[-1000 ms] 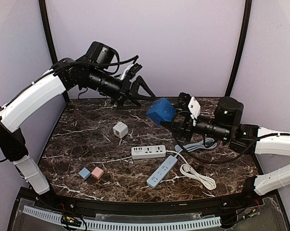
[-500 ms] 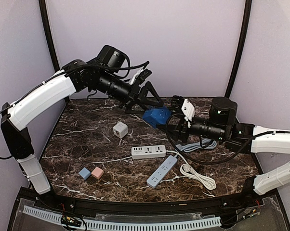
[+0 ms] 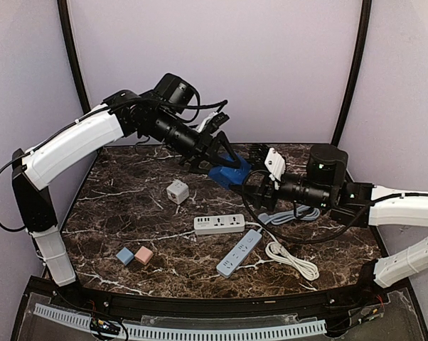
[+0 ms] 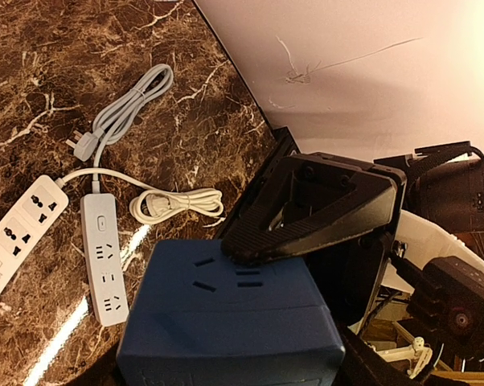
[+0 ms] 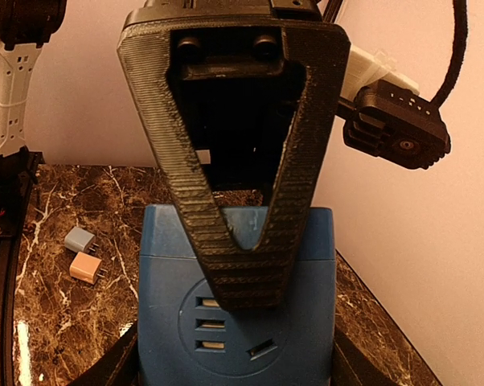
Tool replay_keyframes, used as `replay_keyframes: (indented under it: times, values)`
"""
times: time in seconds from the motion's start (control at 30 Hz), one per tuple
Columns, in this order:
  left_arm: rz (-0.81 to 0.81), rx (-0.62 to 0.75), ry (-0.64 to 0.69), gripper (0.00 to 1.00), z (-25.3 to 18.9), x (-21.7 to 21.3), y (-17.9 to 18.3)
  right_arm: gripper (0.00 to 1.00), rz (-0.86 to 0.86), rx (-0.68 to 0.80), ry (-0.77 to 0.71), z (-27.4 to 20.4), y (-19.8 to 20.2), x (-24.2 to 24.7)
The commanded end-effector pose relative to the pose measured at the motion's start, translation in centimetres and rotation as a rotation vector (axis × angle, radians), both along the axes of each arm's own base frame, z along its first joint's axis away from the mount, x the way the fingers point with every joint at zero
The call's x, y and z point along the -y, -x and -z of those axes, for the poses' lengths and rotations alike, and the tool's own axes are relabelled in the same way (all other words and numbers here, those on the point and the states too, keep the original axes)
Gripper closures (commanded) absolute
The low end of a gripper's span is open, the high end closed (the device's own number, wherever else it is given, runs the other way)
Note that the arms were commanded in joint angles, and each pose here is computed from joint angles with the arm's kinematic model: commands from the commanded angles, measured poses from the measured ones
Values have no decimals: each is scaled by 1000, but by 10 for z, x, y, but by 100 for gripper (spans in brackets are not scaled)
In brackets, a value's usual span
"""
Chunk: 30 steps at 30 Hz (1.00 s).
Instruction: Insert the plug
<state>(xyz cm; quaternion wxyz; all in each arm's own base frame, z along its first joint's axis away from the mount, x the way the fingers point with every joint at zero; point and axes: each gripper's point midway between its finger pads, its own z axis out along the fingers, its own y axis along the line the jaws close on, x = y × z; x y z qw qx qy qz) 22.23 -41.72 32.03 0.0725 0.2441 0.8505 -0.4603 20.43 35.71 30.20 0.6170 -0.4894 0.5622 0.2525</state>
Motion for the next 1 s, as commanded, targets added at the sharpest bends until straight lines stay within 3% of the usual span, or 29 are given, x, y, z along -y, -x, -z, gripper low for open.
replay_keyframes:
  times: [0.0, 0.1, 0.23, 0.27, 0.3, 0.43, 0.73, 0.97]
  values:
    - [35, -8, 16, 33, -10, -1, 10, 96, 12, 72, -90, -35, -1, -3]
    - [41, -12, 22, 49, -12, 0, 10, 96, 15, 73, -92, -35, -1, -3]
    - [51, -27, 24, 85, -11, 1, 12, 91, 19, 71, -85, -32, 0, -4]
    - [53, -28, 22, 95, -10, 1, 13, 82, 17, 67, -80, -30, 1, -5]
    - [54, -29, 21, 97, -10, 1, 13, 70, 13, 59, -79, -30, 2, -5]
    - [57, -3, 26, 99, -15, -1, 11, 4, -12, 5, -69, -18, 14, 0]
    - [41, 82, 3, 99, -20, -21, 0, 1, -13, -191, -9, 20, 41, 39]
    - [71, 290, -117, 99, -4, -40, -14, 1, 162, -339, 9, 47, 35, 78]
